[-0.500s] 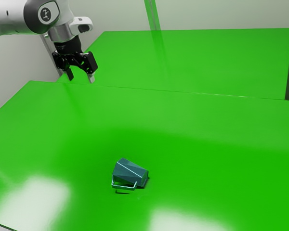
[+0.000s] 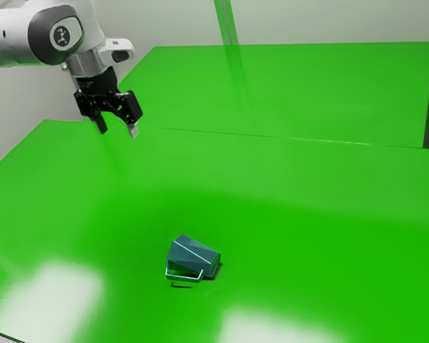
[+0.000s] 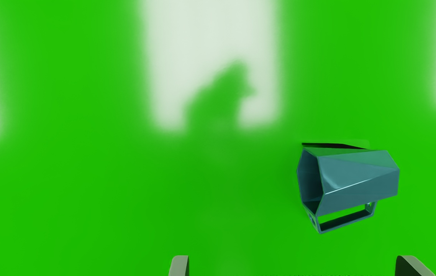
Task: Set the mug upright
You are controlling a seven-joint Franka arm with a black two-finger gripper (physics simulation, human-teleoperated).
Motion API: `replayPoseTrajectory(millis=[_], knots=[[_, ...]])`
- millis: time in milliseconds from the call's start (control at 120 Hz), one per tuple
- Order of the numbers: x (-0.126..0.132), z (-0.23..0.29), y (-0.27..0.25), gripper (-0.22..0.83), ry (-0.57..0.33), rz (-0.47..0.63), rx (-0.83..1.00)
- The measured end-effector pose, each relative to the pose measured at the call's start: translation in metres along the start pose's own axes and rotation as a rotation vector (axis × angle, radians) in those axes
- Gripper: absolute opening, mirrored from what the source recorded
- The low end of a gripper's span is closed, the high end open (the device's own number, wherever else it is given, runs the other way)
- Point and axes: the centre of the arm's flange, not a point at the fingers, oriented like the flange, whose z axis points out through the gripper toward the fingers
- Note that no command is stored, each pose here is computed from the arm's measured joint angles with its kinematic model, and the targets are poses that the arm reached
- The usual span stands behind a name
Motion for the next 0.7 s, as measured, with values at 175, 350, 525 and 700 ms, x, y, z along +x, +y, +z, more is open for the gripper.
replayPoseTrajectory(millis=[175, 350, 525, 700], knots=[[-0.006, 0.021, -0.005, 0.60, 0.023, -0.022, -0.074], [-0.017, 0.053, -0.008, 0.60, 0.033, -0.047, -0.142], [-0.024, 0.075, -0.009, 0.59, 0.061, -0.068, -0.232], [-0.029, 0.108, -0.016, 0.59, 0.082, -0.100, -0.351]])
